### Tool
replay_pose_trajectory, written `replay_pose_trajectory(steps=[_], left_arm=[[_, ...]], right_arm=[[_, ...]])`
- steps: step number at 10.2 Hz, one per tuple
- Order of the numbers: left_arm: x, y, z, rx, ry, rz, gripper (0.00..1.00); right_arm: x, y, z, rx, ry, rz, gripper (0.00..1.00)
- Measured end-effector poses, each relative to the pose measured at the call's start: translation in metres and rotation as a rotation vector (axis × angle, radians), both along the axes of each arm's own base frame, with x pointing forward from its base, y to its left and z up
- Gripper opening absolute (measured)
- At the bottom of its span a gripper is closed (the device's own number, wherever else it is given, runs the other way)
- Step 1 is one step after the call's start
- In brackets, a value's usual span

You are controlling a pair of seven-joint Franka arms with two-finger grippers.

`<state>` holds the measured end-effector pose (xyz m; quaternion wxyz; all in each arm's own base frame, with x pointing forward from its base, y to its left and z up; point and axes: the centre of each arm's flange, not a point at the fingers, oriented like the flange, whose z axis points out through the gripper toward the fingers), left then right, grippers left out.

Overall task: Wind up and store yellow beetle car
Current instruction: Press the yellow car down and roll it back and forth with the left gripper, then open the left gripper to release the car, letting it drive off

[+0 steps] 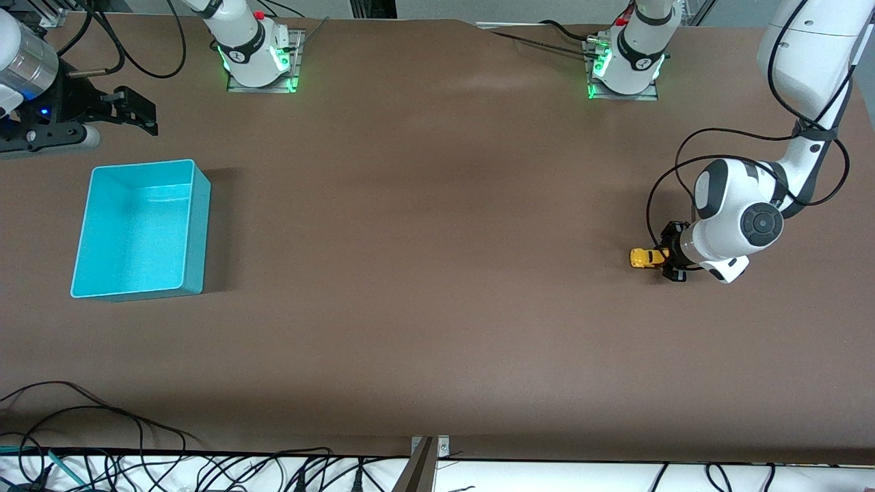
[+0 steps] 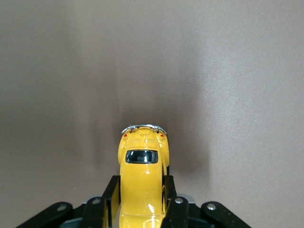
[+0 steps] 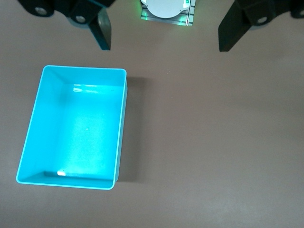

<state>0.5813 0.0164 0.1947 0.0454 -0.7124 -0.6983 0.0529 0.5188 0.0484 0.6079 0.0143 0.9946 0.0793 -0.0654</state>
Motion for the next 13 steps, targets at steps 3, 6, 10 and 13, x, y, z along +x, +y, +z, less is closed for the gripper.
replay_pose_trajectory(steps=[3, 6, 10, 13], left_arm=[[0.000, 0.004, 0.000, -0.002, -0.001, -0.007, 0.41], [0.000, 0.004, 0.000, -0.002, -0.001, -0.007, 0.41], [-0.001, 0.013, -0.020, -0.006, -0.007, 0.007, 0.75], [0.002, 0.014, -0.018, -0.006, -0.016, 0.007, 1.00]], right_arm=[[0.000, 0.001, 0.000, 0.000, 0.000, 0.004, 1.00], [0.000, 0.001, 0.000, 0.000, 0.000, 0.005, 1.00], [0.000, 0.001, -0.001, 0.000, 0.002, 0.006, 1.00], [0.003, 0.002, -0.006, -0.001, 0.011, 0.007, 1.00]])
